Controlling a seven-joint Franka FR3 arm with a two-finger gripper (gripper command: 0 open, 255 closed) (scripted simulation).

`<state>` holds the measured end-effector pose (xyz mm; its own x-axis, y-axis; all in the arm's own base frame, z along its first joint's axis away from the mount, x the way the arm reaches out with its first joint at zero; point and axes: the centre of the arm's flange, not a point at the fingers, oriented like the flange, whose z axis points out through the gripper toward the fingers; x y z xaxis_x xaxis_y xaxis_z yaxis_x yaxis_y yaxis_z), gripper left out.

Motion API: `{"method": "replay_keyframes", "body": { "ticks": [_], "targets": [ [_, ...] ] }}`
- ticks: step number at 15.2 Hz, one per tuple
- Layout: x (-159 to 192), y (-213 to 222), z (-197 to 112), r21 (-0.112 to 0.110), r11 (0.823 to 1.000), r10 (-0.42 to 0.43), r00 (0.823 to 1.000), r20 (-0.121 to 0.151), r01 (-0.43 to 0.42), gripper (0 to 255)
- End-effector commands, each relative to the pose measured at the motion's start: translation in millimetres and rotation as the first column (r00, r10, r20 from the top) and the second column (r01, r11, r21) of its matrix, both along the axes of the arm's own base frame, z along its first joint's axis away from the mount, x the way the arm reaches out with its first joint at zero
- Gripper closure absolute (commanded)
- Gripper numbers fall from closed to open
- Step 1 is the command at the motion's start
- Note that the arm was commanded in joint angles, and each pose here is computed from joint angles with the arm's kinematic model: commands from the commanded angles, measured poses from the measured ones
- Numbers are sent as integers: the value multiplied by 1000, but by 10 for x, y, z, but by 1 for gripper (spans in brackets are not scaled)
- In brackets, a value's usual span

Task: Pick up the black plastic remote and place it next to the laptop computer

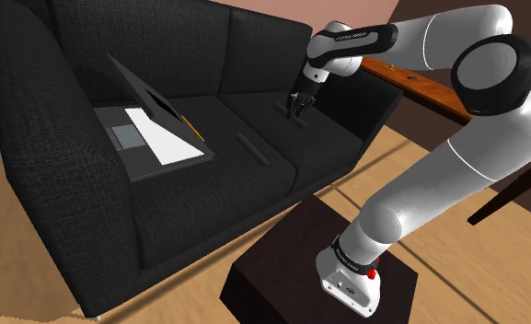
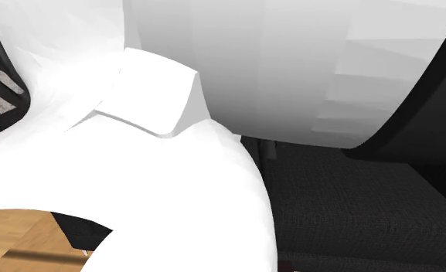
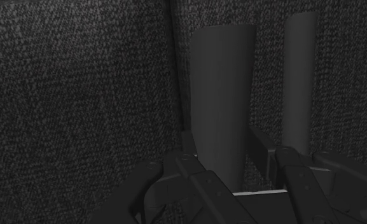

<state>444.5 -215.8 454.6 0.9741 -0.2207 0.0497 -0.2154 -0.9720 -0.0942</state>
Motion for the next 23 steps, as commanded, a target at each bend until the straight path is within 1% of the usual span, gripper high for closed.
{"method": "replay_keyframes", "body": {
  "ticks": [1, 23],
  "targets": [
    [6, -1, 116, 0, 1000, 0, 1000, 0, 0, 255],
    [6, -1, 1278, 0, 1000, 0, 1000, 0, 0, 255]
  ]
}}
